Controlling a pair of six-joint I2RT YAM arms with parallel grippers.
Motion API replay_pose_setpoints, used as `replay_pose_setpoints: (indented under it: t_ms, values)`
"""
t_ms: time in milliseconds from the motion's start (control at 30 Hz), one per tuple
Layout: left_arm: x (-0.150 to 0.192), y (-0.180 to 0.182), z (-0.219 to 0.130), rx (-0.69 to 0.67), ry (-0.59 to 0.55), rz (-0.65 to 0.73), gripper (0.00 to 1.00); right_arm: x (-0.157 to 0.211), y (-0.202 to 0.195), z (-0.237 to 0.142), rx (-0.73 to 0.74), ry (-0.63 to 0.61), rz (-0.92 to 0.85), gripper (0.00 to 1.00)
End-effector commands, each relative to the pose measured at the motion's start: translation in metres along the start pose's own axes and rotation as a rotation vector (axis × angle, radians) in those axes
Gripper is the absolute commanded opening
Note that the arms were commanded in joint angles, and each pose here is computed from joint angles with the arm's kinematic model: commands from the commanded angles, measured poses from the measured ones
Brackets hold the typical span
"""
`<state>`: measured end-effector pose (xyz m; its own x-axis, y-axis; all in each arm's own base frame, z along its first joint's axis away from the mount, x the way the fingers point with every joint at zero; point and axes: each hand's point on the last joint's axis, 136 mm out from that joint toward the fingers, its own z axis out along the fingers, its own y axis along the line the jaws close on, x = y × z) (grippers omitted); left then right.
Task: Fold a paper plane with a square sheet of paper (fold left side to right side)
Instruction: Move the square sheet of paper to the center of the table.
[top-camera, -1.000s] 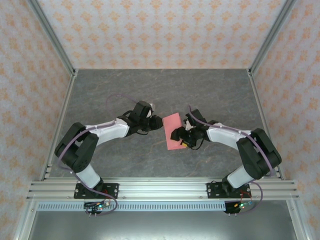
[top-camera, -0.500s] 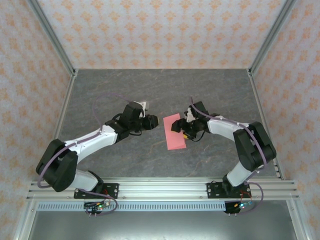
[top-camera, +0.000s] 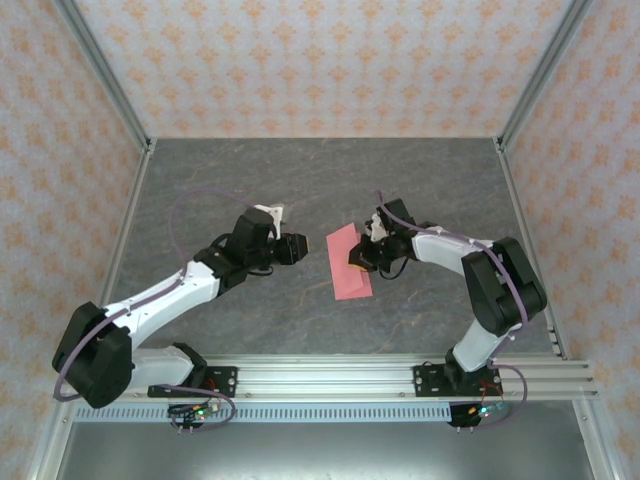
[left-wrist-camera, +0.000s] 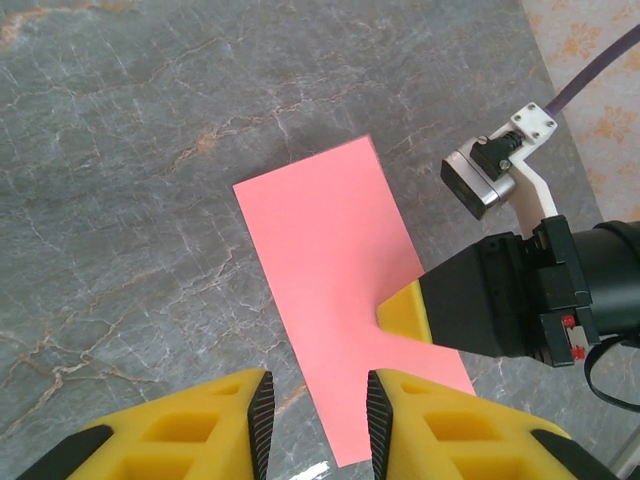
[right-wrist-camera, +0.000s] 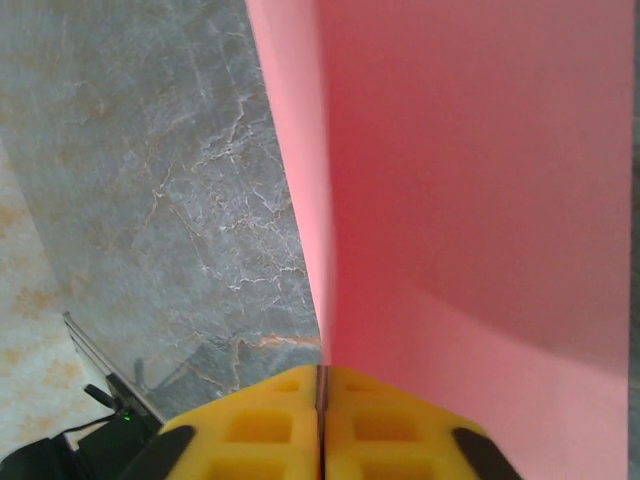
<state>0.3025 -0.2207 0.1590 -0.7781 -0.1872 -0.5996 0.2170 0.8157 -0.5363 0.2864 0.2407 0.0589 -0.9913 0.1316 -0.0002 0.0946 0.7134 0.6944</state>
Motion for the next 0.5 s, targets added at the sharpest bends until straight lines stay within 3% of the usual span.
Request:
replay_pose_setpoints:
  t_ms: [0,467]
  values:
    - [0.001,0.008,-0.012,-0.046,-0.018,0.055,0.34,-0.006,0.024,-0.018,-0.059,-0.042,-0.011,0.0]
    - [-0.011,0.0,-0.041,-0.039,-0.081,0.104,0.37,0.0,0.061,-0.026,-0.115,-0.055,-0.013,0.0]
